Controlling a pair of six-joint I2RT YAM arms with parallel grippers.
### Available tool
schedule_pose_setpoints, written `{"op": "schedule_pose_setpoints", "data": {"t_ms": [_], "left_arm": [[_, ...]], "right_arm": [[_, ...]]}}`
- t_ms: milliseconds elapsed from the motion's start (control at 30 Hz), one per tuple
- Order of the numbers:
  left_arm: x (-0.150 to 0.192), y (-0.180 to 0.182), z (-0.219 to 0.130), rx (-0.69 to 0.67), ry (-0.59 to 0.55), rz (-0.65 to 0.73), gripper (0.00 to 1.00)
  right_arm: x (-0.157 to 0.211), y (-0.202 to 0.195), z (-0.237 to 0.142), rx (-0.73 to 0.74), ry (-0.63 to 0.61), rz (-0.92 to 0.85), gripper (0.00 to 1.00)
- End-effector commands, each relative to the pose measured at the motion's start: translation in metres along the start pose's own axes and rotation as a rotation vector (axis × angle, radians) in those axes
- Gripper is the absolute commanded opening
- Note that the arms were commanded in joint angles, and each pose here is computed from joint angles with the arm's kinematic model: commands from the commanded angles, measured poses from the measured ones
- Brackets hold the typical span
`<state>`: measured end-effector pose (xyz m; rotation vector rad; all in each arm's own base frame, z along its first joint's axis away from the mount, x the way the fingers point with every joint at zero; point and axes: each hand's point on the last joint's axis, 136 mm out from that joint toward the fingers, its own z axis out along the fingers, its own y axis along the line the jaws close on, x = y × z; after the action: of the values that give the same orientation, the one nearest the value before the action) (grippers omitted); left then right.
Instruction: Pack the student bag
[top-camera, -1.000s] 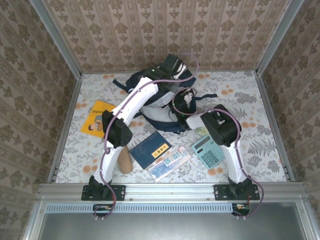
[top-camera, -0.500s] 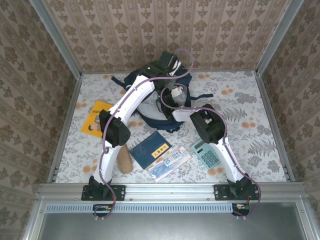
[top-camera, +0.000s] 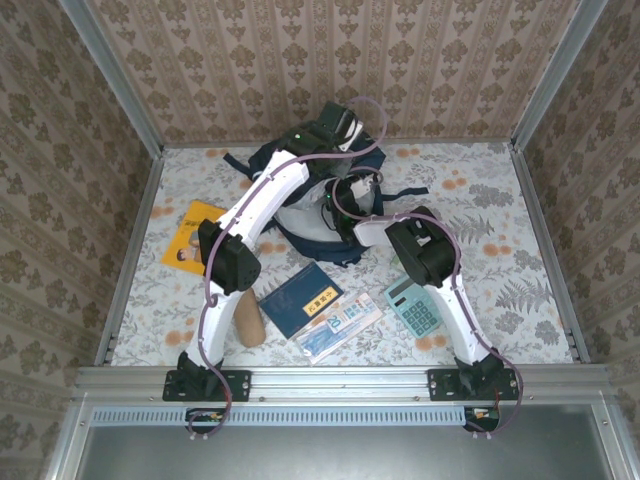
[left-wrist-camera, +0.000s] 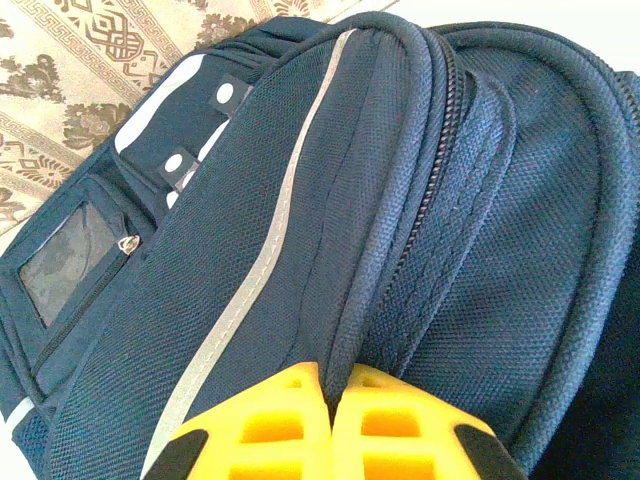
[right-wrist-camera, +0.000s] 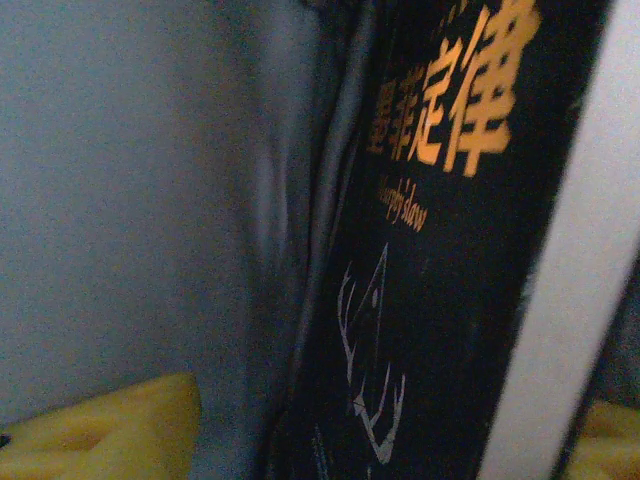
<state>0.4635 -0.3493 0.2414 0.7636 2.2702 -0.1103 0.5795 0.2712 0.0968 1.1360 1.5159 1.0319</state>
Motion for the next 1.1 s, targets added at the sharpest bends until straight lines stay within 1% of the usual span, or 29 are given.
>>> {"op": "schedule_pose_setpoints", "data": {"t_ms": [0, 67, 100, 233, 367, 467, 567, 633, 767, 800, 833, 900, 933, 1000, 1033, 1067], "left_arm": [[-0.046, 0.017, -0.057, 0.005, -0.179, -0.067, 0.00], [-0.046, 0.021, -0.055, 0.001, -0.177, -0.074, 0.00], [-0.045, 0.022, -0.054, 0.002, -0.177, -0.074, 0.00], [-0.044, 0.023, -0.049, 0.005, -0.174, -0.080, 0.00], [-0.040, 0.023, -0.042, 0.013, -0.164, -0.090, 0.00], [-0.035, 0.020, -0.038, 0.028, -0.149, -0.097, 0.00], [-0.025, 0.013, -0.030, 0.059, -0.127, -0.106, 0.00], [-0.016, 0.010, -0.025, 0.073, -0.108, -0.120, 0.00], [0.000, 0.002, -0.019, 0.109, -0.077, -0.141, 0.00], [0.003, 0.000, -0.019, 0.118, -0.071, -0.145, 0.00], [0.007, -0.001, -0.018, 0.124, -0.062, -0.150, 0.00], [0.012, -0.004, -0.018, 0.137, -0.051, -0.153, 0.00], [0.015, -0.005, -0.018, 0.144, -0.043, -0.157, 0.02], [0.020, -0.008, -0.020, 0.162, -0.034, -0.170, 0.04], [0.023, -0.010, -0.023, 0.175, -0.033, -0.178, 0.06], [0.025, -0.011, -0.027, 0.187, -0.034, -0.187, 0.12]], "right_arm": [[-0.016, 0.034, -0.014, -0.062, 0.017, 0.043, 0.69], [-0.017, 0.035, -0.024, -0.063, 0.030, 0.046, 0.71], [-0.018, 0.036, -0.028, -0.065, 0.036, 0.047, 0.76], [-0.017, 0.035, -0.050, -0.043, 0.093, 0.053, 0.77], [-0.018, 0.034, -0.081, -0.017, 0.135, -0.005, 0.77], [-0.027, 0.034, -0.109, 0.001, 0.163, -0.090, 0.78], [-0.038, 0.023, -0.137, 0.071, 0.202, -0.213, 0.78], [-0.043, 0.020, -0.155, 0.111, 0.258, -0.300, 0.79], [-0.050, 0.005, -0.187, 0.240, 0.389, -0.534, 0.86], [-0.052, -0.001, -0.197, 0.282, 0.416, -0.582, 0.90], [-0.056, -0.008, -0.206, 0.320, 0.435, -0.615, 0.95], [-0.060, -0.020, -0.222, 0.361, 0.471, -0.660, 0.99], [-0.061, -0.026, -0.231, 0.374, 0.489, -0.665, 1.00], [-0.062, -0.033, -0.246, 0.383, 0.513, -0.653, 0.99], [-0.063, -0.032, -0.256, 0.386, 0.517, -0.643, 0.99], [-0.062, -0.033, -0.263, 0.390, 0.531, -0.640, 1.00]]}}
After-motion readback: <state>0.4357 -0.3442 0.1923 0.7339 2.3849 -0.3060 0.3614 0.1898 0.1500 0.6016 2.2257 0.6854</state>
